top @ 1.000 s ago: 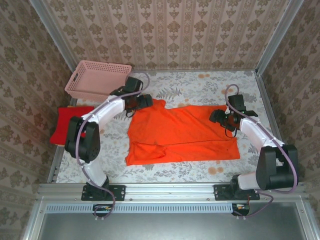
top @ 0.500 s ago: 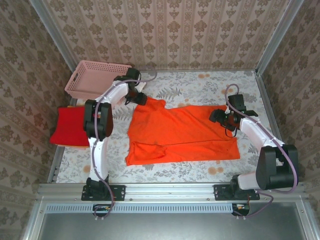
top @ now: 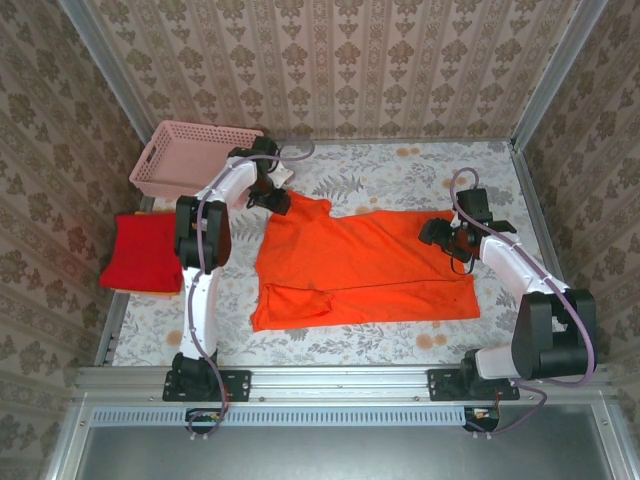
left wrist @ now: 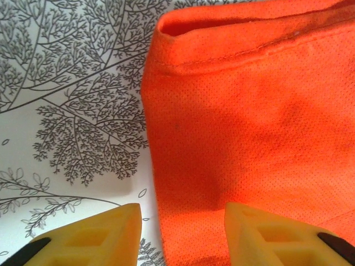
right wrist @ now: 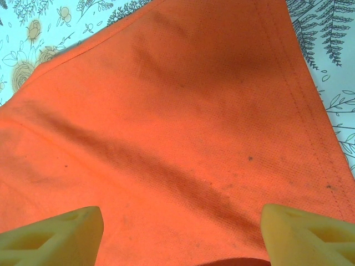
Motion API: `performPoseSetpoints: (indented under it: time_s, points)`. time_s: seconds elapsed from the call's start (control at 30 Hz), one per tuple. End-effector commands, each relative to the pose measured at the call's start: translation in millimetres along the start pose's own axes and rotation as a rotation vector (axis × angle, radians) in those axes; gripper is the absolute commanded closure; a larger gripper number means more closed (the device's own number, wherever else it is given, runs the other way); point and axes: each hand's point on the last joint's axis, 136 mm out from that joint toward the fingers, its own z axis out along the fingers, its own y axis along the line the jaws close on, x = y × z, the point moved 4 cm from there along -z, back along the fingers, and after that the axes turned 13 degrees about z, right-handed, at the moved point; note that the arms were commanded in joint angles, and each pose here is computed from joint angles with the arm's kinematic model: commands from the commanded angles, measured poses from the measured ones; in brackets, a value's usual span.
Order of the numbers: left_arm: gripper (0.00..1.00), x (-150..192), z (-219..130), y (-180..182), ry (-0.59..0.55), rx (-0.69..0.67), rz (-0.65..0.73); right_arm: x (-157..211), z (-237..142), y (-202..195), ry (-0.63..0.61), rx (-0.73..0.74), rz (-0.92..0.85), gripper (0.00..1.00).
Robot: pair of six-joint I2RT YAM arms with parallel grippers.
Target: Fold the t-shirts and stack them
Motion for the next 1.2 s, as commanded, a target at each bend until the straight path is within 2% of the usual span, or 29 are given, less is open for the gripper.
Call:
performPoseSetpoints:
  time_s: [0.0,0.23,0.33,0.4,0.6,0.8,0.97,1.17]
  points:
    - [0.59,4.6,13.4,-0.5,0.021,0.044,0.017,0.9,1.8,-6.4,0.005,0.025,0.002,0.24]
    - [0.7,8.1,25.8,-1.6,0.053,0.073,0.002,1.9,2.1,-9.7,0.006,0.042,0.001,0.24]
    - [0.92,9.8,26.1,-2.7,0.059,0.079,0.006,0.9,2.1,-10.3,0.0,0.045,0.0,0.24]
    - [1.0,8.8,24.2,-2.9,0.054,0.079,0.005,-3.1,0.7,-9.0,-0.013,0.044,-0.001,0.24]
    - [1.0,-1.6,9.2,-8.0,-0.025,0.097,0.005,-37.0,9.2,-10.2,-0.067,0.102,0.036,0.26]
    - [1.0,-14.3,-9.7,-13.5,-0.138,0.107,0.022,-78.7,41.0,-17.3,-0.059,0.195,0.065,0.33]
    - [1.0,-14.8,-12.0,-13.6,-0.15,0.107,0.024,-105.4,68.6,-12.8,-0.034,0.231,0.048,0.49]
    - [1.0,-12.7,-8.6,-13.1,-0.143,0.109,0.019,-118.0,95.1,-4.9,0.04,0.237,0.028,0.51]
